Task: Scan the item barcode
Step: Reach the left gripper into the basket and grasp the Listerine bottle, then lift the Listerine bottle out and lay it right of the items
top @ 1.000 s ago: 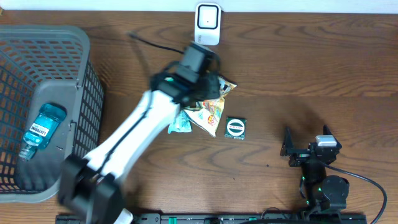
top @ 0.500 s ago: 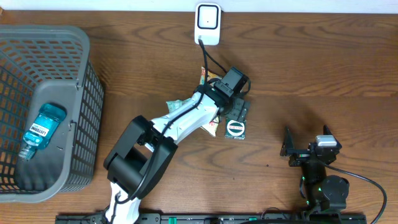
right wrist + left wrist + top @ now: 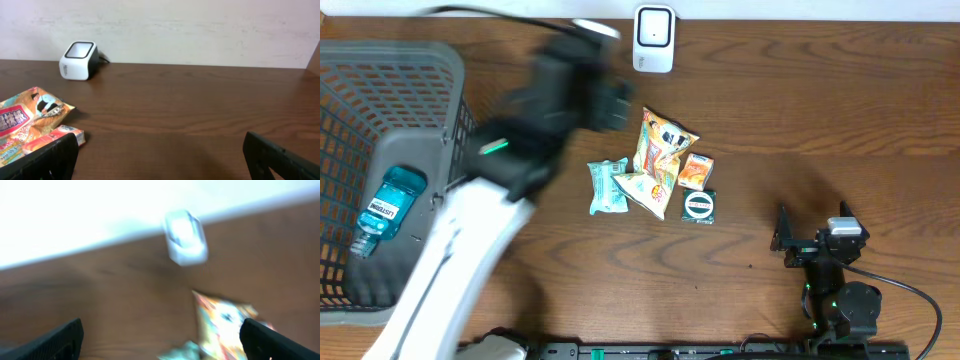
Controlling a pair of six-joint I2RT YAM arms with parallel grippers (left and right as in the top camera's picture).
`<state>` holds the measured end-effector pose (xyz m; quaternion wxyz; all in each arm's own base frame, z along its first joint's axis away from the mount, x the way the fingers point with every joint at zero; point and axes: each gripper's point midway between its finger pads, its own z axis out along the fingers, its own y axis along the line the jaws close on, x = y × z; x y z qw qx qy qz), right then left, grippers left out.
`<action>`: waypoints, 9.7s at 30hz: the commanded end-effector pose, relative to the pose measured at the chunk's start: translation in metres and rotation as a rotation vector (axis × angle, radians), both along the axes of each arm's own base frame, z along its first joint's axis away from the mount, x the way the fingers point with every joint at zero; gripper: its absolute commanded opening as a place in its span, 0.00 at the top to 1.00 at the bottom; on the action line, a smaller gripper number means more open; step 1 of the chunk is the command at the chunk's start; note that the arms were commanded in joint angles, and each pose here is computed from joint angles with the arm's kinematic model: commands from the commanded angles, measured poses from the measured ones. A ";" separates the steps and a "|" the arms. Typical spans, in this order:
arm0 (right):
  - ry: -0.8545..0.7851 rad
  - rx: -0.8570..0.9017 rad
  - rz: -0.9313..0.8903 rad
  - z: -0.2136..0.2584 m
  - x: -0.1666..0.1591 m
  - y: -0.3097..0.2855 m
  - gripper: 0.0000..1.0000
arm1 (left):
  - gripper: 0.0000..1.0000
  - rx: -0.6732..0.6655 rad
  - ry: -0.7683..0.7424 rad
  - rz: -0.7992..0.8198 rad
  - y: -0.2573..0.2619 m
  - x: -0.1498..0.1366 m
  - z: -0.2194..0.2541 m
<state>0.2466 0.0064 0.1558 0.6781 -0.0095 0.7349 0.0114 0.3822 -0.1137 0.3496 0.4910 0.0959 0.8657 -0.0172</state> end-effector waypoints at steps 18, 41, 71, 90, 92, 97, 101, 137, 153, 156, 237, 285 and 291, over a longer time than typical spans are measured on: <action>0.001 -0.011 0.018 -0.001 0.000 0.004 0.01 | 0.02 -1.066 0.106 1.948 0.324 -0.146 -0.110; 0.001 -0.011 0.018 -0.001 0.000 0.004 0.01 | 0.02 -0.897 0.488 2.173 0.369 -0.095 -0.299; 0.001 -0.011 0.018 -0.001 0.000 0.004 0.01 | 0.02 -0.815 0.753 2.233 0.331 -0.126 -0.325; 0.001 -0.011 0.018 -0.001 0.000 0.004 0.01 | 0.02 -0.716 0.836 2.151 0.293 -0.118 -0.359; 0.001 -0.011 0.018 -0.001 0.000 0.004 0.01 | 0.02 -0.719 0.834 2.150 0.291 -0.121 -0.367; 0.001 -0.011 0.018 -0.001 0.000 0.004 0.01 | 0.02 -0.783 0.883 2.037 0.279 -0.117 -0.389; 0.001 -0.011 0.018 -0.001 0.000 0.004 0.01 | 0.12 -0.801 0.915 1.999 0.271 -0.120 -0.397; 0.001 -0.011 0.018 -0.001 0.000 0.004 0.01 | 0.47 -1.094 0.345 1.682 0.303 -0.072 -0.212; 0.001 -0.011 0.018 -0.001 0.000 0.004 0.01 | 0.47 -1.179 0.123 1.558 0.308 -0.068 -0.148; 0.001 -0.011 0.018 -0.001 0.000 0.004 0.01 | 0.47 -1.205 0.087 1.514 0.307 -0.062 -0.136; 0.001 -0.011 0.018 -0.001 0.000 0.004 0.01 | 0.47 -0.962 0.619 0.310 -0.238 -0.003 -0.237; 0.001 -0.011 0.018 -0.001 0.000 0.004 0.01 | 0.02 -0.134 -0.611 0.176 -0.036 -0.060 0.124; -0.006 -0.011 0.018 0.001 0.000 0.004 0.01 | 0.02 0.141 -0.663 0.325 0.023 -0.089 0.150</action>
